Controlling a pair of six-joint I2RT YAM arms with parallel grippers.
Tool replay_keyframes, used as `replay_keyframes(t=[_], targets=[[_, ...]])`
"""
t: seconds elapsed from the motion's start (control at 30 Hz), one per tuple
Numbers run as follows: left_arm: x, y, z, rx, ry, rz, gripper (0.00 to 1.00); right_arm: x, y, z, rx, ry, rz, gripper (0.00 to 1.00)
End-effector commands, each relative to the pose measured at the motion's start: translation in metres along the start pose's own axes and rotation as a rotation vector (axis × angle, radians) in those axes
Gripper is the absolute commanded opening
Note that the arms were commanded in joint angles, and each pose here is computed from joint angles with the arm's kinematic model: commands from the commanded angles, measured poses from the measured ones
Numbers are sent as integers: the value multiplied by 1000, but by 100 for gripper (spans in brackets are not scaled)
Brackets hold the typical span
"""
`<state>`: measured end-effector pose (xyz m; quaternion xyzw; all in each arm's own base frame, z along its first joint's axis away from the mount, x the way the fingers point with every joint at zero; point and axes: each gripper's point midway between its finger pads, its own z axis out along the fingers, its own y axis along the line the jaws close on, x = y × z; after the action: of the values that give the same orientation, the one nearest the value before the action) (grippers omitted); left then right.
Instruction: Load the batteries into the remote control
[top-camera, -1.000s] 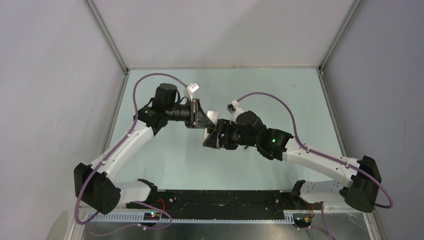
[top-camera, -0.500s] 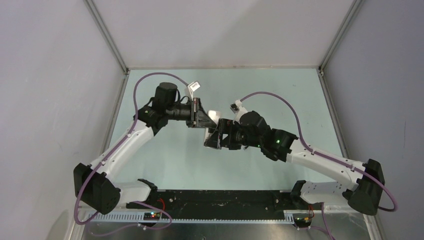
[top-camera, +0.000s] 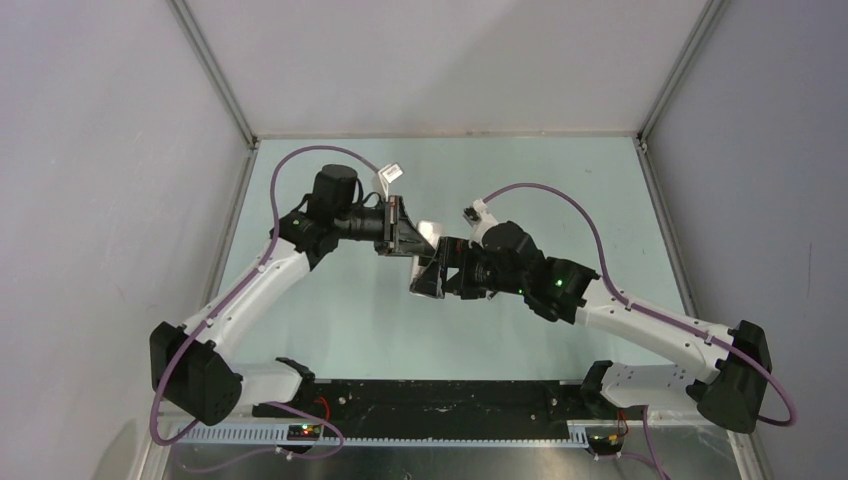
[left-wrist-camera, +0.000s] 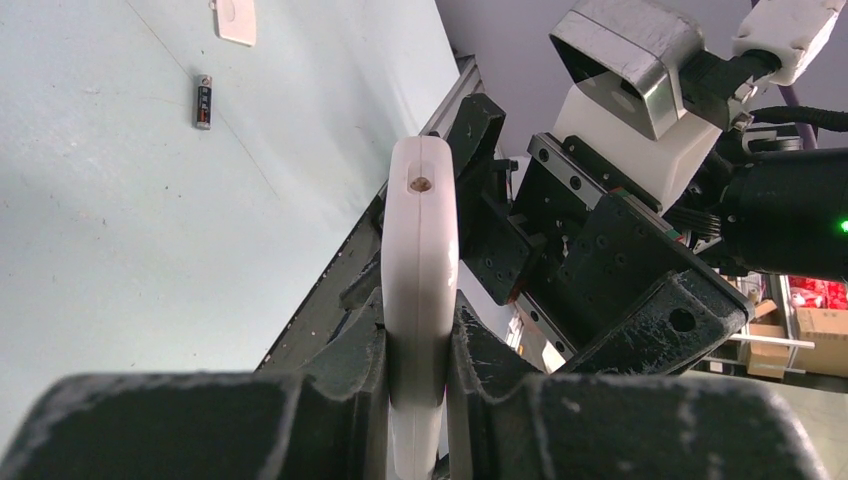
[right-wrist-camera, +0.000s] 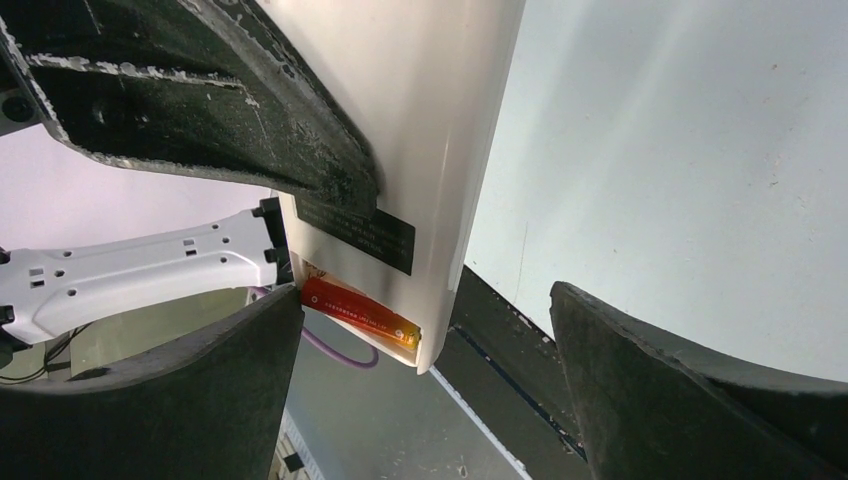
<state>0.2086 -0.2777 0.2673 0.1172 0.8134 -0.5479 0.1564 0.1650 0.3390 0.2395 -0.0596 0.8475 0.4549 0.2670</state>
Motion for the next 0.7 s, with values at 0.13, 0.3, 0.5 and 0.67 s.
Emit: replay_keyframes(t=[0.13,0.3,0.5,0.67], targets=[[2,-22,-1,63,19,26,0,-31,30,-6,-121,-108,-13,99],[2,-21,-1,63,21,25,0,-33,36,-10,-145,-116,-24,100],[2,-18,1,58,23,23,0,-36,40,-16,-163,-133,-31,100],[2,-15,2,51,21,23,0,-39,42,-21,-173,-151,-33,99]])
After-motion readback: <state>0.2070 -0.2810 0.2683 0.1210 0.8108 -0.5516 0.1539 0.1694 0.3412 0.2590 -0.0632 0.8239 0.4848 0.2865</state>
